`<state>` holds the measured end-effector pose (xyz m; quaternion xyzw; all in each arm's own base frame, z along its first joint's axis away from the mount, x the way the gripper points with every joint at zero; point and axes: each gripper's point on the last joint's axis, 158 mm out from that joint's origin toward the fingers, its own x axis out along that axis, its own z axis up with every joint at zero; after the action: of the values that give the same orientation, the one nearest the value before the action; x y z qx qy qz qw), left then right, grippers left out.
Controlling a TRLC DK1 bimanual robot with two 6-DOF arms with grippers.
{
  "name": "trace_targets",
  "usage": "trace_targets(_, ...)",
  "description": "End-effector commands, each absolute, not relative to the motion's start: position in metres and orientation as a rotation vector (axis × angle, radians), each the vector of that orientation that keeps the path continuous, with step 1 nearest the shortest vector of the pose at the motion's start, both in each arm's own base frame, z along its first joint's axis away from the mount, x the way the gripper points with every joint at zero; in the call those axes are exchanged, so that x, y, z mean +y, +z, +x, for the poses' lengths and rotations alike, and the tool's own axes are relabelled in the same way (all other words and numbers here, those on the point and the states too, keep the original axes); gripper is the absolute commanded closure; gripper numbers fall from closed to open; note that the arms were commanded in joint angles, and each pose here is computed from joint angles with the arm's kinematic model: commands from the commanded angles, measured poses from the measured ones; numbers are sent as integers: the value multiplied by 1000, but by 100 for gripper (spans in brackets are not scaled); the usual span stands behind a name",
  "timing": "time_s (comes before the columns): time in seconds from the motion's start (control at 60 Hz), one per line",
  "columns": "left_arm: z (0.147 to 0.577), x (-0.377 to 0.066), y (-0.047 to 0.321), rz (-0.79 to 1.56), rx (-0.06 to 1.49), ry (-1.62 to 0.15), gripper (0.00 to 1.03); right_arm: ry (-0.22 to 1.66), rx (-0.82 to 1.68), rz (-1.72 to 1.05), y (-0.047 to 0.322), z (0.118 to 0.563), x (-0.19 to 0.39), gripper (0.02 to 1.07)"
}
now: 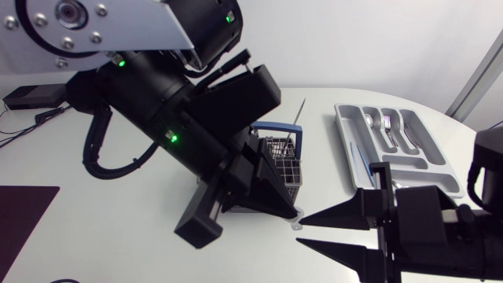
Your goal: Unload the cutlery basket into the drawer organizer.
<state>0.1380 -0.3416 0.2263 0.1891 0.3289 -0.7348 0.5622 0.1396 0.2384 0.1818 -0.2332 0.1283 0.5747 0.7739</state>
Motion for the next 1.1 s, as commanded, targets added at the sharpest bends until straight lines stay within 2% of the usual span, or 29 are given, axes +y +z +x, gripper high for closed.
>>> trace_targets(0.0, 133, -348, 231, 450, 757, -1770, 86, 1249, 265, -515, 181, 140, 241, 89)
trace_targets(0.117, 129, -349, 230, 453, 759, -1780, 86, 1236, 265, -516, 180, 144, 242, 93)
trace_targets(0.267, 129, -349, 231, 451, 758, -1781, 86, 1221, 263, -521, 179, 148, 243, 93)
trace_targets(0.367, 130, -349, 232, 450, 757, -1778, 86, 1223, 274, -524, 177, 147, 242, 100)
trace_targets(0.467, 135, -348, 234, 440, 753, -1765, 85, 1228, 290, -527, 173, 145, 241, 101)
trace_targets(0.533, 140, -347, 236, 434, 750, -1753, 67, 1222, 303, -532, 170, 145, 238, 101)
trace_targets(0.567, 145, -345, 238, 425, 745, -1737, 50, 1218, 304, -532, 169, 145, 237, 101)
trace_targets(0.6, 151, -342, 242, 416, 735, -1719, 40, 1211, 314, -534, 167, 144, 234, 101)
trace_targets(0.683, 170, -331, 251, 384, 720, -1654, 28, 1179, 317, -555, 162, 148, 224, 101)
trace_targets(0.783, 202, -313, 262, 319, 693, -1534, 20, 1095, 318, -593, 155, 163, 201, 101)
trace_targets(0.95, 244, -283, 258, 285, 682, -1299, 20, 939, 349, -664, 128, 190, 155, 101)
trace_targets(1.083, 265, -264, 245, 253, 725, -1187, 20, 778, 373, -697, 110, 218, 115, 101)
